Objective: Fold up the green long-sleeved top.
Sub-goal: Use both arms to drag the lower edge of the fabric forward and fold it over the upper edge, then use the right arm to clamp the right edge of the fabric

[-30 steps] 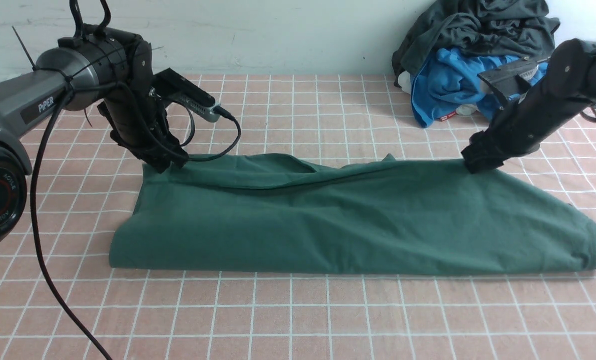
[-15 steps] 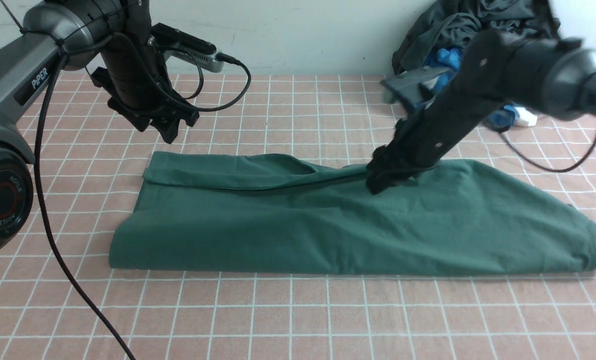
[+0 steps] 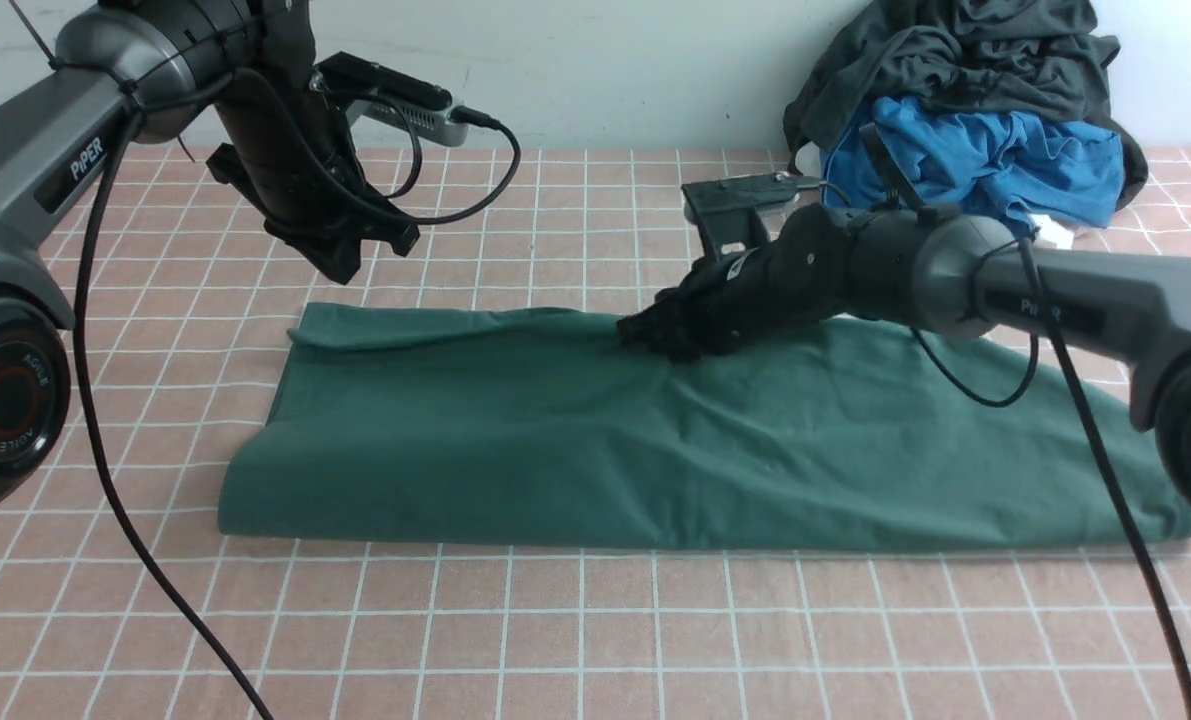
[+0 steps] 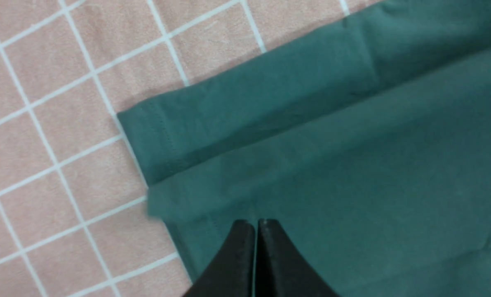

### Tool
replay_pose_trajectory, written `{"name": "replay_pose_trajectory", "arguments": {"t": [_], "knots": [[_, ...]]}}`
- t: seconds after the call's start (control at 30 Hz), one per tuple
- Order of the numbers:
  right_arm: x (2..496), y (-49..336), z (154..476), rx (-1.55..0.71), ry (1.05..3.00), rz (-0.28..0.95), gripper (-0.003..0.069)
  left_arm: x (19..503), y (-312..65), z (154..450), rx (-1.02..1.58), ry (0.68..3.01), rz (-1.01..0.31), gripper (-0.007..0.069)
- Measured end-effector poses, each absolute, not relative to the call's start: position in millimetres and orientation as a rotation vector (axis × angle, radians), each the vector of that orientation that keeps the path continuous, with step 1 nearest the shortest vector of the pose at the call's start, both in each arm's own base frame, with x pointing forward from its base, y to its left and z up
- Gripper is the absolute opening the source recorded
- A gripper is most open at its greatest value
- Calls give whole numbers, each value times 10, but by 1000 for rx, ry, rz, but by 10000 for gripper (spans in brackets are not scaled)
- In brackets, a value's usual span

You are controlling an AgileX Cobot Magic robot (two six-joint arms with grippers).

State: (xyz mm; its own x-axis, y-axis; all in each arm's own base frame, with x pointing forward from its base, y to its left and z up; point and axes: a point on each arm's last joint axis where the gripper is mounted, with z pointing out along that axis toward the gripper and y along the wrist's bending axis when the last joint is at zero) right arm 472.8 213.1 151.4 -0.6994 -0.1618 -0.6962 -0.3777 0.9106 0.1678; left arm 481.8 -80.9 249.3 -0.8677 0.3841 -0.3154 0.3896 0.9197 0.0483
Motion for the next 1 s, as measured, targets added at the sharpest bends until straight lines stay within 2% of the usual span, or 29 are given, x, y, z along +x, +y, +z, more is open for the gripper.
{"name": "replay_pose_trajectory", "arguments": {"t": [0.13, 0.33, 0.43, 0.47, 0.5, 0.6, 0.73, 0.8, 0.9, 1.0], "knots": [[4933, 1880, 1691, -250, 2335, 409, 170, 4832, -849, 2418, 564, 2773, -90, -8], [5066, 1679, 2123, -265, 2362, 424, 170, 4875, -881, 2202, 619, 2802, -128, -8], [4972, 1578, 2552, -476, 2423, 328, 170, 4896, -886, 2069, 622, 2829, -133, -8], [4951, 1567, 2567, -507, 2441, 310, 170, 4897, -886, 2063, 622, 2830, -133, -8], [4865, 1507, 2774, -607, 2471, 226, 170, 4891, -901, 2065, 627, 2830, -134, -8], [4788, 1373, 2972, -639, 2500, 78, 170, 4833, -949, 2142, 641, 2820, -133, -8], [4703, 1205, 3062, -581, 2533, 3, 170, 4644, -996, 2275, 668, 2830, -135, -8], [4517, 1077, 3081, -573, 2588, -21, 170, 4392, -970, 2354, 689, 2869, -123, -8], [4251, 967, 3136, -581, 2630, -29, 170, 4097, -884, 2309, 709, 2934, -97, -8], [3889, 742, 3028, -563, 2734, -31, 170, 3845, -825, 2195, 718, 2986, -83, -8]]}}
